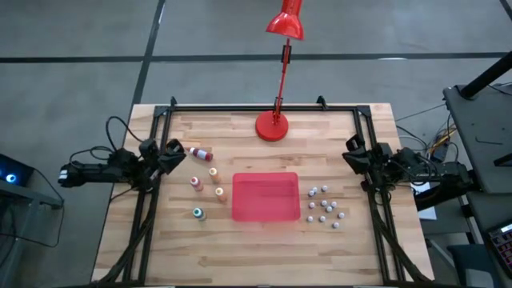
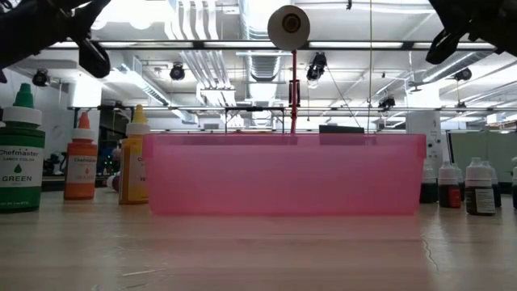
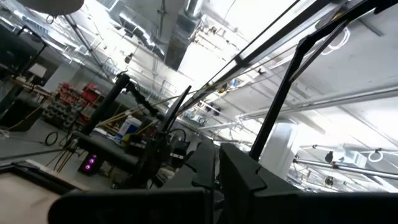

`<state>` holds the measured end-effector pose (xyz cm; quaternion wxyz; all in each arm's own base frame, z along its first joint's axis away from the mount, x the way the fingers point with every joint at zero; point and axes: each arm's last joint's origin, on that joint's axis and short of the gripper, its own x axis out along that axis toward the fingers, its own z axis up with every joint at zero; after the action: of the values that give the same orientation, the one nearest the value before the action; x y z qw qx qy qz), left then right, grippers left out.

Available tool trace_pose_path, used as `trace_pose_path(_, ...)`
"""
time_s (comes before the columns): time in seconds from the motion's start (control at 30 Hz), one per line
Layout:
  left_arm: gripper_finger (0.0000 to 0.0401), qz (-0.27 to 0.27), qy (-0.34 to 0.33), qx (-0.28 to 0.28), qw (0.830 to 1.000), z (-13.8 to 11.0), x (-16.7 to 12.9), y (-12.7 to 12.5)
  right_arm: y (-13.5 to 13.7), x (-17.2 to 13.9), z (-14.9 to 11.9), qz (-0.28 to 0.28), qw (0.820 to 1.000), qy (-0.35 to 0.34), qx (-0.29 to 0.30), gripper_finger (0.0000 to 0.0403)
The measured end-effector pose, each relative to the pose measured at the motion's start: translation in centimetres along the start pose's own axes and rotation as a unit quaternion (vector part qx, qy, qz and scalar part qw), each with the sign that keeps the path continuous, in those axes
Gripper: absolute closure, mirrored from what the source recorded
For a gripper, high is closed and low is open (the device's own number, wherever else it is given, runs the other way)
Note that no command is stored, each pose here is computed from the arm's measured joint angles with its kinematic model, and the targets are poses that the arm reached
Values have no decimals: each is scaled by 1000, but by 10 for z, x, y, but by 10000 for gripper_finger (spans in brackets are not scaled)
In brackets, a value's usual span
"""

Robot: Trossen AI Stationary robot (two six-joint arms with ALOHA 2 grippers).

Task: Pick & Place food coloring
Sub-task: Put the top large yellow food coloring bottle into the red bin

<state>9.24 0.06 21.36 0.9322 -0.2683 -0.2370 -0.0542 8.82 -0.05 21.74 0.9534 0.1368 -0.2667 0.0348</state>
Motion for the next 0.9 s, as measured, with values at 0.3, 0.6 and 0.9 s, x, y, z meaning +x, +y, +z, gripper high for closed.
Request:
trace_pose_path(0.3,401,0,-1,1,1000,0,0,0,0,0,-1,-1,1000,4,1,374)
trace_pose_path(0.6,401,0,0,1,1000,0,0,0,0,0,-1,-2,1000,6,1,374)
trace_pose_path(0.9,401,-3,-4,0,1000,3,1,-2,0,0,-1,-2,1000,6,1,374)
